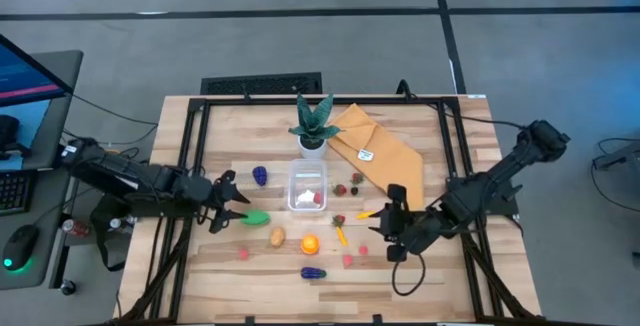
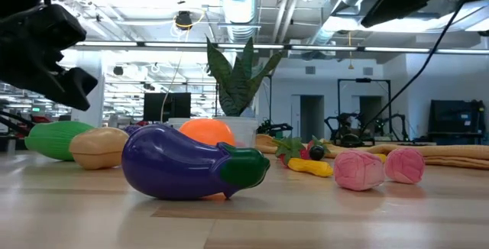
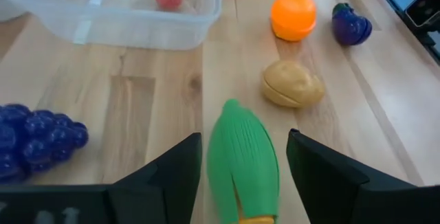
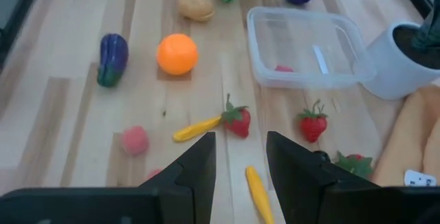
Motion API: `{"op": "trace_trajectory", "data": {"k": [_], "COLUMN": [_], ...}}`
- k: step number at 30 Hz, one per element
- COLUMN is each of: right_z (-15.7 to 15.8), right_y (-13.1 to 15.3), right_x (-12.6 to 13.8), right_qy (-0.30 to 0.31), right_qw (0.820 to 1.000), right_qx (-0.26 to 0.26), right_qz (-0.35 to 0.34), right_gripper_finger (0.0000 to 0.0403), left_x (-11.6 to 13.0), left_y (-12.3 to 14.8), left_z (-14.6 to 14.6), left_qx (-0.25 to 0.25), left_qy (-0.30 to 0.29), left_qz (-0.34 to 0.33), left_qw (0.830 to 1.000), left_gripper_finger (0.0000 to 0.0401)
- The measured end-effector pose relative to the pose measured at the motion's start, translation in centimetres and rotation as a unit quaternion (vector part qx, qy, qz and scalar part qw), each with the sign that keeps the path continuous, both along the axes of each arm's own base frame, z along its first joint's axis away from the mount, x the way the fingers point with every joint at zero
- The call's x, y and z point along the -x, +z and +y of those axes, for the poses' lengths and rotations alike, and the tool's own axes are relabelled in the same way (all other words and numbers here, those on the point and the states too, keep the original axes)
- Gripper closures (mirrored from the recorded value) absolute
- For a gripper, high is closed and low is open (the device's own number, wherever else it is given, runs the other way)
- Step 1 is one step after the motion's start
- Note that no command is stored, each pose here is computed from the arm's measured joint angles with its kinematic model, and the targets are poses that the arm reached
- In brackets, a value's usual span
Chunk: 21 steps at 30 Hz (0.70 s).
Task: Pick and placing Produce into tupperware
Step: Put the green corn into the transparent bin
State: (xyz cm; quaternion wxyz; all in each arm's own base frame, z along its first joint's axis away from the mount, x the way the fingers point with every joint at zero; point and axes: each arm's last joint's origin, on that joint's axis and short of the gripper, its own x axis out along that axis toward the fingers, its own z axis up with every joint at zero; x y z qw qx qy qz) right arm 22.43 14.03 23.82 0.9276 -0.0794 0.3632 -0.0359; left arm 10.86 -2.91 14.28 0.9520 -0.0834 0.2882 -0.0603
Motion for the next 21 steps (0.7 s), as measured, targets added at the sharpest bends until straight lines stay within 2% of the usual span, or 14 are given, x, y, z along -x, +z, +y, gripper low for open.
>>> {"op": "trace_trajectory", "data": {"k": [10, 21], "right_z": [-0.4, 0.3], "right_y": [-1.8, -1.9], "right_x": [-1.4, -1.5], "right_qy": [-0.012, 0.002], "right_qw": [0.999, 1.000], "right_qx": [0.023, 0.022], "right_qz": [0.029, 0.021], "right_gripper_finger": [0.0280, 0.0280], "left_x": [-0.5, -1.8], "left_y": [-0.6, -1.8], "left_z": [-0.8, -1.5], "left_qx": [0.023, 0.015], "left_qy": [0.002, 0.020], "left_qz": [0.030, 0.066], "left_qw": [0.999, 0.998], "left_gripper_finger": [0.0117, 0.0087]}}
